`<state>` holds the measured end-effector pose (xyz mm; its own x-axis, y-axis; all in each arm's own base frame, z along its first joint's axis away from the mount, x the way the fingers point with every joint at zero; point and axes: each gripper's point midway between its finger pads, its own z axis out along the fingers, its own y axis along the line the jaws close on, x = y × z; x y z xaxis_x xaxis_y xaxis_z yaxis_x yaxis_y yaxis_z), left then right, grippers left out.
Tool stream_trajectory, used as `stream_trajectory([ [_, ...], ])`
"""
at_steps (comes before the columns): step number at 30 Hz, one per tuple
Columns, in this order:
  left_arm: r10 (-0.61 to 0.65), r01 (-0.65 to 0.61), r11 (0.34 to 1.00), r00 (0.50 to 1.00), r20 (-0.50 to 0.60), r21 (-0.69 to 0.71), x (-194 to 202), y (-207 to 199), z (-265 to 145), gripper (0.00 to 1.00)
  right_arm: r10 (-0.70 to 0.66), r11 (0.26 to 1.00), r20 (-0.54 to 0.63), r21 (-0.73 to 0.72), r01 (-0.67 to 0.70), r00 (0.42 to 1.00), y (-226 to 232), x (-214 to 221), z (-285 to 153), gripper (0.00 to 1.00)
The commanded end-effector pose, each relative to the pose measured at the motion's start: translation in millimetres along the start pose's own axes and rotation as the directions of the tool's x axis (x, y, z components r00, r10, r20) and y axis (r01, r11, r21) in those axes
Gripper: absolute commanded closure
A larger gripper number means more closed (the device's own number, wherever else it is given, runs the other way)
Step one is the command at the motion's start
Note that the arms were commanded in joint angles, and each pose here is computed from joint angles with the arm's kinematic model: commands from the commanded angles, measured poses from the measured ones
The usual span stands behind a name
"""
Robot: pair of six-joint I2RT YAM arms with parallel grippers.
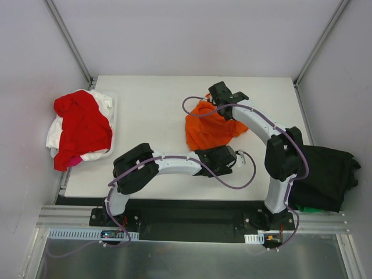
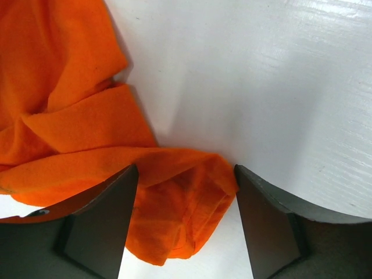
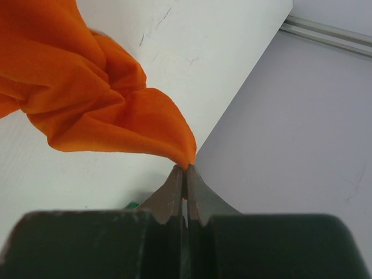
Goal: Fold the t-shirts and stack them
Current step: Flatten out the tshirt
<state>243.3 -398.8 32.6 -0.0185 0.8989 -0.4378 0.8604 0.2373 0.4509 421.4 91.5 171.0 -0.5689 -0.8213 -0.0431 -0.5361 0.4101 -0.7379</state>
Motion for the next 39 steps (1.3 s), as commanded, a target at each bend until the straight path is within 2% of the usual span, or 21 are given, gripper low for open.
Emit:
stream_trajectory([
  [1, -0.012, 0.012, 1.000, 0.998, -0.059, 0.007, 21, 2, 8, 0.40, 0.052, 0.999, 0.036, 0.011, -0.053, 0.998, -12, 8, -19, 0.99],
  [3, -0.041, 0.045, 0.997, 0.997, -0.072, 0.059, 24, -5, 7, 0.50, 0.044, 0.999, 0.029, 0.017, -0.045, 0.999, -12, 11, -19, 0.99],
  [4, -0.053, 0.059, 0.995, 0.995, -0.079, 0.075, 25, -6, 8, 0.59, 0.045, 0.999, 0.033, 0.023, -0.046, 0.998, -15, 12, -22, 0.99],
  [6, -0.071, 0.083, 0.990, 0.992, -0.100, 0.118, 31, -10, 8, 0.66, 0.042, 0.999, 0.033, 0.025, -0.042, 0.999, -16, 13, -23, 0.99],
  [7, -0.072, 0.086, 0.988, 0.991, -0.108, 0.125, 34, -11, 9, 0.73, 0.042, 0.999, 0.035, 0.027, -0.043, 0.998, -17, 14, -25, 0.99],
  [9, -0.069, 0.086, 0.989, 0.989, -0.134, 0.123, 42, -10, 10, 1.00, 0.041, 0.999, 0.034, 0.029, -0.042, 0.999, -18, 16, -27, 0.99],
  [12, -0.087, 0.103, 0.990, 0.985, -0.149, 0.099, 56, 0, 2, 1.00, 0.047, 0.998, 0.033, 0.035, -0.048, 0.998, -19, 19, -27, 0.99],
  [14, -0.106, 0.115, 0.991, 0.988, -0.111, 0.069, 52, 19, -14, 1.00, 0.061, 0.997, 0.039, 0.045, -0.063, 0.997, -21, 21, -27, 0.99],
  [19, -0.188, 0.191, 0.973, 0.981, 0.036, -0.127, 38, 111, -72, 1.00, 0.098, 0.992, 0.039, 0.075, -0.101, 0.994, -33, 24, -29, 0.99],
  [20, -0.170, 0.177, 0.970, 0.984, 0.058, -0.167, 35, 128, -83, 1.00, 0.101, 0.991, 0.035, 0.088, -0.104, 0.994, -37, 25, -31, 0.99],
  [21, -0.185, 0.202, 0.954, 0.978, 0.097, -0.223, 33, 153, -103, 1.00, 0.115, 0.988, 0.040, 0.099, -0.119, 0.993, -42, 27, -34, 0.99],
  [27, -0.230, 0.310, 0.865, 0.944, 0.237, -0.395, 38, 239, -180, 1.00, 0.188, 0.964, 0.070, 0.178, -0.198, 0.980, -80, 37, -57, 0.99],
  [34, -0.299, 0.393, 0.756, 0.918, 0.258, -0.523, 74, 296, -217, 1.00, 0.269, 0.919, 0.120, 0.267, -0.292, 0.956, -129, 59, -91, 0.99],
  [39, -0.376, 0.444, 0.652, 0.893, 0.246, -0.615, 110, 331, -232, 1.00, 0.337, 0.866, 0.120, 0.349, -0.357, 0.934, -169, 84, -110, 0.99],
])
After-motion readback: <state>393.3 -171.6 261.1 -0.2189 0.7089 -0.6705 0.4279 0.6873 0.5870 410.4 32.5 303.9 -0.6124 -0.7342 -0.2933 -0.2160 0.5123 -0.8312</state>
